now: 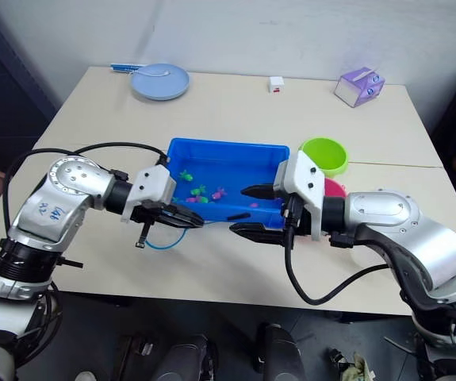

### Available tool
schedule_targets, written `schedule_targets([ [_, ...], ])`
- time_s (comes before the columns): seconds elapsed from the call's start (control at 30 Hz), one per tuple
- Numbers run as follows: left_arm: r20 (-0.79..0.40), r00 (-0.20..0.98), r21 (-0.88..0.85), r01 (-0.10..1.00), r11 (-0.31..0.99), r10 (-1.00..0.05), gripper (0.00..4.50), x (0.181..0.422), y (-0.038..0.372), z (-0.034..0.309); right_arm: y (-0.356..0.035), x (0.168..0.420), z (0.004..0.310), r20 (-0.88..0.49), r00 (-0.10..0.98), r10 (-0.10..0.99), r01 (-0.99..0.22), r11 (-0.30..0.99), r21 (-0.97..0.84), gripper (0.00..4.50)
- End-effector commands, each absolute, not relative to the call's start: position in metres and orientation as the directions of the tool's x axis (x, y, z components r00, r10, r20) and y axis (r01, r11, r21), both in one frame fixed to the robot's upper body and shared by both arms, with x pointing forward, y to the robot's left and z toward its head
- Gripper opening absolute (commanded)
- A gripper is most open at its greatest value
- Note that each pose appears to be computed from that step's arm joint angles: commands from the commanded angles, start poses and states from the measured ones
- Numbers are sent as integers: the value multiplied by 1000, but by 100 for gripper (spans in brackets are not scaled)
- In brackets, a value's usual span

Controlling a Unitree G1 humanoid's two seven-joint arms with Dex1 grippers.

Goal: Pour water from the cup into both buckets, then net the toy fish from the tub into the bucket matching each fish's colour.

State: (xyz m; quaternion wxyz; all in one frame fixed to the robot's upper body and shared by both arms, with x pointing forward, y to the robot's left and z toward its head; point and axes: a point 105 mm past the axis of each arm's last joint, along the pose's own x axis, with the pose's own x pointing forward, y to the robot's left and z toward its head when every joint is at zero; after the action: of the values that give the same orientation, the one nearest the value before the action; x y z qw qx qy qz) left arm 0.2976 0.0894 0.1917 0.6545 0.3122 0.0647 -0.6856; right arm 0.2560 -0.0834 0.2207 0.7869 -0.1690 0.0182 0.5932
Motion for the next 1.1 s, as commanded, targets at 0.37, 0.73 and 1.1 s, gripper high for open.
schedule_targets([
  [0.37,-477,-8,394,892,-222,-879,0,293,63,206,-86,251,207,-335,304,892,-933,208,-293,272],
  [0.73,-468,-11,381,900,-212,-884,0,293,61,207,-87,257,212,-324,345,881,-912,232,-338,80],
  [1.1,-215,181,174,974,145,-959,417,312,116,223,-126,278,254,-288,561,776,-755,337,-563,80],
])
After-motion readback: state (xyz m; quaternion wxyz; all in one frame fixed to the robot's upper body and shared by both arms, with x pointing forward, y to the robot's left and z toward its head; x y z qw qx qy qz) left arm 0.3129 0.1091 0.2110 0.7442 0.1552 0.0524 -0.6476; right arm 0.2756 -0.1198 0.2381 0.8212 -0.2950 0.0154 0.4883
